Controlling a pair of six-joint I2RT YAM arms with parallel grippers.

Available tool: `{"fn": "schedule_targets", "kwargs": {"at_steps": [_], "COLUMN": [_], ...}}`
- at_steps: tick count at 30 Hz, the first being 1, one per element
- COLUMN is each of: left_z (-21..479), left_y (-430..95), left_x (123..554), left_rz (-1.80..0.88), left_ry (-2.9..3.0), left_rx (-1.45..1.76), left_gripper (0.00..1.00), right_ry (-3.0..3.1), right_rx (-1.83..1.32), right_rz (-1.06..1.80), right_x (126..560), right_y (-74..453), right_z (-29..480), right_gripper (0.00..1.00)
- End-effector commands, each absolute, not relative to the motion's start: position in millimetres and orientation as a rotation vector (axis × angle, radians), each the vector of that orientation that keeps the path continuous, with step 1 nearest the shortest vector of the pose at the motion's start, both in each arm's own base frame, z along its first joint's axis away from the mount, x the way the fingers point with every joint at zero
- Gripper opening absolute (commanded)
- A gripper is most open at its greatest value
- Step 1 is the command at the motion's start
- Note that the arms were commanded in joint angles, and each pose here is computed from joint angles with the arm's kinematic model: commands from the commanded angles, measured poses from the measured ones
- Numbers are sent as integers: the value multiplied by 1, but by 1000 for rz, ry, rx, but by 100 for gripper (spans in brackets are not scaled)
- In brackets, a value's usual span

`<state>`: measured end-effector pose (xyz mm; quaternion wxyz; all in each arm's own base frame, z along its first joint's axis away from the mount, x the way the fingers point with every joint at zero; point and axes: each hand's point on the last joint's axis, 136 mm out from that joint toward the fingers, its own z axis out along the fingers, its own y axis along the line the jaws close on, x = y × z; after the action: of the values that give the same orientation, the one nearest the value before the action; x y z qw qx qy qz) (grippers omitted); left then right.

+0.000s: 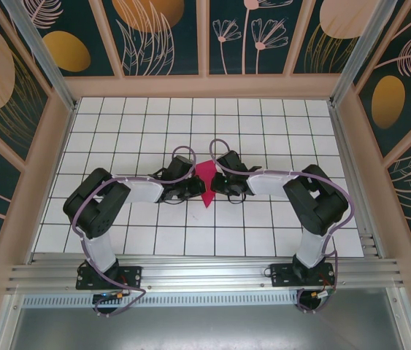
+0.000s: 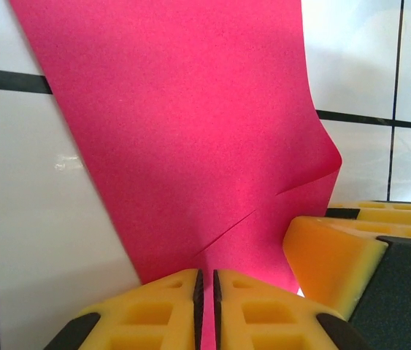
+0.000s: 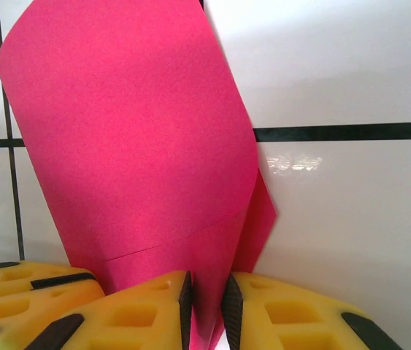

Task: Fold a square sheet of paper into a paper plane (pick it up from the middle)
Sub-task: Third fold the triangle at the center of the table.

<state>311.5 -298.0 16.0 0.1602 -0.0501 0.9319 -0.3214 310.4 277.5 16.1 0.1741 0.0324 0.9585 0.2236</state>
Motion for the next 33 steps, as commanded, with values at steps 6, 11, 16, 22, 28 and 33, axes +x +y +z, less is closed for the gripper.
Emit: {"fn": "schedule_targets", "kwargs": {"at_steps": [6, 11, 16, 22, 28, 33], "left_z": [-5, -7, -6, -8, -10, -9], "left_y": [-285, -285, -286, -285, -284, -284], "left_x": [306, 306, 306, 305, 304, 304], "left_rz": [-787, -794, -805, -801, -796, -801], "left_ry": [2723, 2724, 2720, 2722, 2727, 2726], "left_rx": [-135, -137, -138, -143, -146, -149], "left_gripper": [13, 12, 12, 12, 12, 12], "right_ry": [2643, 2542, 2561, 2598, 2608, 2630], "right_rx": [23, -27, -79, -94, -113, -120], "right_rz": [680, 844, 1051, 1187, 1241, 1251], "right_x": [310, 300, 274, 253, 246, 245], "right_y": [280, 286, 301, 309, 314, 317], "right_z": [42, 79, 77, 61, 52, 43], "right_gripper": [27, 29, 22, 8, 5, 5]}}
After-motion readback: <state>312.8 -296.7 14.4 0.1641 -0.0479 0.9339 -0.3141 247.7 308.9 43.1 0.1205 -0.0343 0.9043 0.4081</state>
